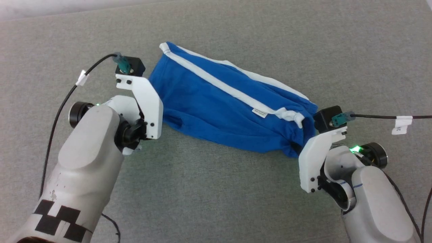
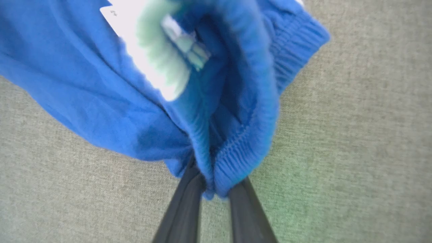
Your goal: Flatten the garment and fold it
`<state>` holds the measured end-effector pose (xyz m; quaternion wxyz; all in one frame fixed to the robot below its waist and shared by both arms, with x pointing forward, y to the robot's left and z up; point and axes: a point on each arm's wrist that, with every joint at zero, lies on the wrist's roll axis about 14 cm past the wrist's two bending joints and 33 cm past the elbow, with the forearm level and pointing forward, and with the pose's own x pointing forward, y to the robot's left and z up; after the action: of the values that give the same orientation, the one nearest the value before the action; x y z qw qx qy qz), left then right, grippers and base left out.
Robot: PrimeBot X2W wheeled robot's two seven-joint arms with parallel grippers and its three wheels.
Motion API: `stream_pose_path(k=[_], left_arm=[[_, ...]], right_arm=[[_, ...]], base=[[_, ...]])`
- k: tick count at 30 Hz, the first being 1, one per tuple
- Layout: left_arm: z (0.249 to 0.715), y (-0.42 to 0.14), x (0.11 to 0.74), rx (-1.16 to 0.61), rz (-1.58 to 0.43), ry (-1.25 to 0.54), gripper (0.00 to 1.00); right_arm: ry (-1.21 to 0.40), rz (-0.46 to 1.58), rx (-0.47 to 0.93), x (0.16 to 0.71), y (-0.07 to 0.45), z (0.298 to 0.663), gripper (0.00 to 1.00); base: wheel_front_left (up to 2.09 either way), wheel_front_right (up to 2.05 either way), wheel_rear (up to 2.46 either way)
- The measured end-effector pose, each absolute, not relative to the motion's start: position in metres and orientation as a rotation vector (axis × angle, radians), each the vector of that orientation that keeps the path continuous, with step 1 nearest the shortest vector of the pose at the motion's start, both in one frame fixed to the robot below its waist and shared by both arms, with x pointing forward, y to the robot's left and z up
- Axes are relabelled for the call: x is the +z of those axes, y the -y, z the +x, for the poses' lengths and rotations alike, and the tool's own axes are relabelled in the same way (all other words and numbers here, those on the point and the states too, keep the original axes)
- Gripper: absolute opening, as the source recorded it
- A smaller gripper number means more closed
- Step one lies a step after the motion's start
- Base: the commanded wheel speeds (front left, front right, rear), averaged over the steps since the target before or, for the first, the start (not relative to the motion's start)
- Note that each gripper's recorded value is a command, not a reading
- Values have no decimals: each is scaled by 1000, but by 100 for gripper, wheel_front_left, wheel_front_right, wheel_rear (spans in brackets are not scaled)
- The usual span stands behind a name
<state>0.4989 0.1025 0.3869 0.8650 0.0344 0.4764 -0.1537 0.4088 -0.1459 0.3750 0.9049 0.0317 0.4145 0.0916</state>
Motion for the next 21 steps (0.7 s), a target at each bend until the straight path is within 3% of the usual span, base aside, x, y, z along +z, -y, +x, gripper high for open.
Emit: stream_pose_path(k=[13, 21], left_arm=[[498, -138, 413, -214, -160, -863, 0], [465, -150, 428, -189, -310, -750, 0]], right_arm=[[-852, 20, 228, 384, 134, 413, 0], [-880, -77, 261, 398, 144, 414, 0]], base=[[0, 0, 0], [0, 0, 0]])
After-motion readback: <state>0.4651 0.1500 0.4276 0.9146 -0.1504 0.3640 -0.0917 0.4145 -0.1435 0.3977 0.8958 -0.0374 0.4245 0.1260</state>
